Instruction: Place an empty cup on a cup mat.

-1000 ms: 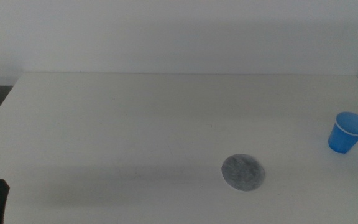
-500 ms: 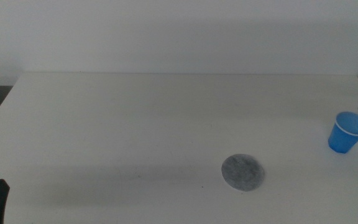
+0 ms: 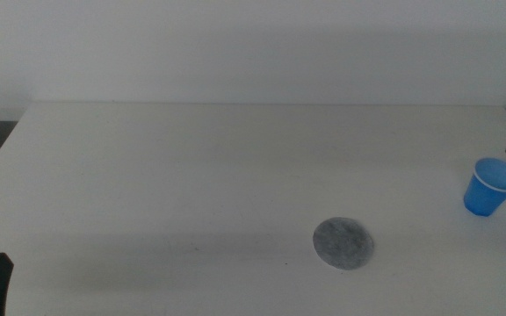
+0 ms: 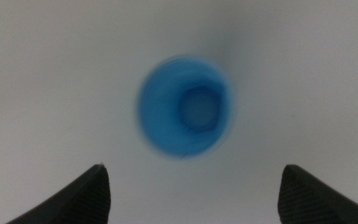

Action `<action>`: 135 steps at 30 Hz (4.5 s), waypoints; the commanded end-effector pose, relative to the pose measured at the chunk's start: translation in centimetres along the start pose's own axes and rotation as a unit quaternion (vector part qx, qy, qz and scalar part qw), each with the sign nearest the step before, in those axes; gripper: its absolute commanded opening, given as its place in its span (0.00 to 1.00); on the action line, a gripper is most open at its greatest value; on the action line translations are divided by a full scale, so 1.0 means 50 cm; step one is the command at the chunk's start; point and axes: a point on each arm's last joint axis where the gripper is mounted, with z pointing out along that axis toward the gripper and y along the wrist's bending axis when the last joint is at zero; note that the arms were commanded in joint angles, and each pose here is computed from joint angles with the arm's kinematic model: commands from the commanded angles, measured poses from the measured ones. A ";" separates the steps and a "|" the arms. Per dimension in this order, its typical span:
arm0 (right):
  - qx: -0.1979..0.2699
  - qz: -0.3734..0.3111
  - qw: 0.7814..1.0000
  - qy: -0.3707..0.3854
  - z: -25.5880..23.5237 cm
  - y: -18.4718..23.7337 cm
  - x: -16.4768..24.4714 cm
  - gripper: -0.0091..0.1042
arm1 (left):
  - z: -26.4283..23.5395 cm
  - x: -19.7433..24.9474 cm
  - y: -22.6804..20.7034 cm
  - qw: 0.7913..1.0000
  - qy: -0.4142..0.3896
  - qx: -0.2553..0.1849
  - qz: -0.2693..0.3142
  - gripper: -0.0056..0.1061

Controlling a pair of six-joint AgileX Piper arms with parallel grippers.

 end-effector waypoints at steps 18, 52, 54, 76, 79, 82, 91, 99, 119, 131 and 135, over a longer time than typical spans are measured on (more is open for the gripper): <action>0.014 -0.037 0.999 0.026 0.167 -0.003 -0.029 0.07 | -0.001 -0.003 0.000 1.000 -0.008 0.001 -0.002 0.89; -0.063 -0.218 0.966 0.124 0.142 0.312 0.198 0.07 | -0.001 -0.003 0.000 1.000 -0.008 0.001 -0.002 0.89; -0.059 -0.219 0.965 0.133 0.150 0.311 0.201 0.07 | -0.001 -0.003 0.000 1.000 -0.008 0.001 -0.002 0.89; -0.060 -0.246 0.957 0.141 0.148 0.331 0.227 0.08 | -0.001 -0.003 0.000 1.000 -0.008 0.001 -0.002 0.89; -0.058 -0.245 0.958 0.134 0.149 0.330 0.225 0.08 | -0.001 -0.003 0.000 1.000 -0.008 0.001 -0.002 0.89; -0.056 -0.246 0.959 0.133 0.149 0.330 0.224 0.08 | -0.001 -0.003 0.000 1.000 -0.008 0.001 -0.002 0.89; -0.055 -0.245 0.959 0.135 0.149 0.329 0.225 0.24 | -0.001 -0.003 0.000 1.000 -0.008 0.001 -0.002 0.89; -0.047 -0.256 0.956 0.139 0.130 0.332 0.217 0.44 | -0.001 -0.003 0.000 1.000 -0.008 0.001 -0.002 0.89; -0.130 -0.267 0.915 -0.274 -0.338 0.165 0.143 0.90 | -0.001 -0.003 0.000 1.000 -0.008 0.001 -0.002 0.89; -0.157 -0.250 0.872 -0.390 -0.272 0.008 0.331 0.90 | -0.001 -0.003 0.000 1.000 -0.008 0.001 -0.002 0.89; -0.156 -0.252 0.868 -0.397 -0.259 -0.021 0.366 0.90 | -0.001 -0.003 0.000 1.000 -0.008 0.001 -0.002 0.89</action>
